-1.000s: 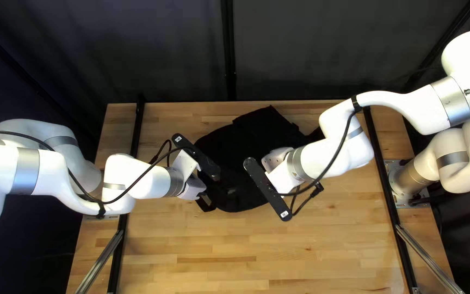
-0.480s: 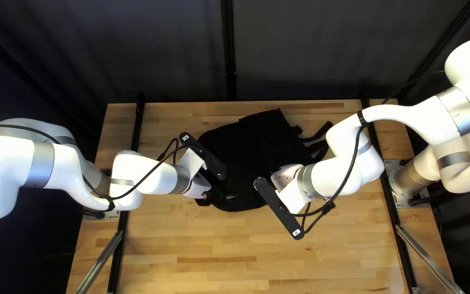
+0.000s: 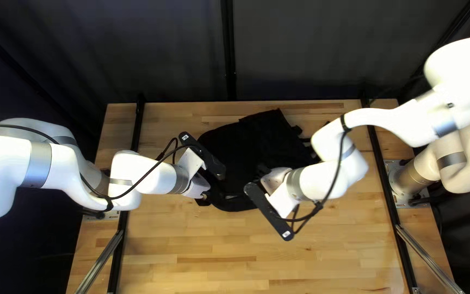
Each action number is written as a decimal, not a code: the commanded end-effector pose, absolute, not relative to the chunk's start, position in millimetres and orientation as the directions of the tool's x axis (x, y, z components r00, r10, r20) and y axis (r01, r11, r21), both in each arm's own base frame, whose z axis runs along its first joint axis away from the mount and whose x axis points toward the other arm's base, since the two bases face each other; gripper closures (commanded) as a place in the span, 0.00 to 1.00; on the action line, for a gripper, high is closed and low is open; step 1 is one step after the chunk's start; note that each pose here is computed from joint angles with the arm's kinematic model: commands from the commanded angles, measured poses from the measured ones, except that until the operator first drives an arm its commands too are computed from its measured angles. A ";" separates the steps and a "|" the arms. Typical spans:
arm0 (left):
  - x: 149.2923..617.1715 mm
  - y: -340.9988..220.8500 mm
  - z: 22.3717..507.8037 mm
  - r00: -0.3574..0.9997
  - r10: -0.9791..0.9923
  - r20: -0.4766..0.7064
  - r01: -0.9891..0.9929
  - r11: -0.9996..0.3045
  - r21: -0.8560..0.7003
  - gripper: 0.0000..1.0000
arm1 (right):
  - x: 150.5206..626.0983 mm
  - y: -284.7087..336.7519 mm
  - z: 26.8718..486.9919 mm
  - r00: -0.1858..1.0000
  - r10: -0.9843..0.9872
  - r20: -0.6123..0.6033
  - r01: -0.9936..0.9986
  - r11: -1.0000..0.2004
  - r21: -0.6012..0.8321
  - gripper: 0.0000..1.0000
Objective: Remove a lunch box from a kids backpack
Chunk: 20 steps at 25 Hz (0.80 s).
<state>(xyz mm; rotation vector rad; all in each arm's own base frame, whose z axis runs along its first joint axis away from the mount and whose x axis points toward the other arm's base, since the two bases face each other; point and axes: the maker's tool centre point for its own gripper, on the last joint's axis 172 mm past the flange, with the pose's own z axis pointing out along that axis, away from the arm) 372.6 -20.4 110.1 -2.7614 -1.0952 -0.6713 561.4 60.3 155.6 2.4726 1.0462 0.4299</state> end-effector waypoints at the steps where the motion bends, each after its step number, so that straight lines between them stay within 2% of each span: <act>1: 371.0 -21.5 109.6 0.643 0.631 0.433 0.674 -0.736 0.071 1.00 | 577.6 55.4 147.4 0.681 0.724 0.105 0.600 -0.635 0.486 0.00; 8: 367.8 -22.2 109.0 0.637 0.635 0.437 0.679 -0.731 0.073 1.00 | 579.8 59.5 134.3 0.689 0.718 0.101 0.598 -0.642 0.480 0.00; 9: 368.2 -22.3 109.0 0.637 0.636 0.437 0.679 -0.731 0.074 1.00 | 579.5 59.5 133.4 0.690 0.717 0.102 0.597 -0.643 0.480 0.05; 10: 368.8 -22.5 109.5 0.636 0.636 0.437 0.679 -0.730 0.074 1.00 | 579.0 59.3 131.1 0.693 0.714 0.102 0.594 -0.646 0.480 0.37; 11: 369.0 -22.6 109.8 0.636 0.636 0.436 0.679 -0.730 0.075 1.00 | 578.5 59.1 130.3 0.694 0.712 0.103 0.593 -0.647 0.480 0.48; 12: 369.4 -22.6 110.3 0.636 0.637 0.436 0.679 -0.730 0.075 1.00 | 578.4 58.9 130.5 0.695 0.712 0.103 0.592 -0.648 0.479 1.00; 20: 368.2 -20.2 111.5 0.637 0.636 0.435 0.680 -0.730 0.071 1.00 | 573.0 62.3 134.8 0.693 0.714 0.105 0.594 -0.646 0.479 1.00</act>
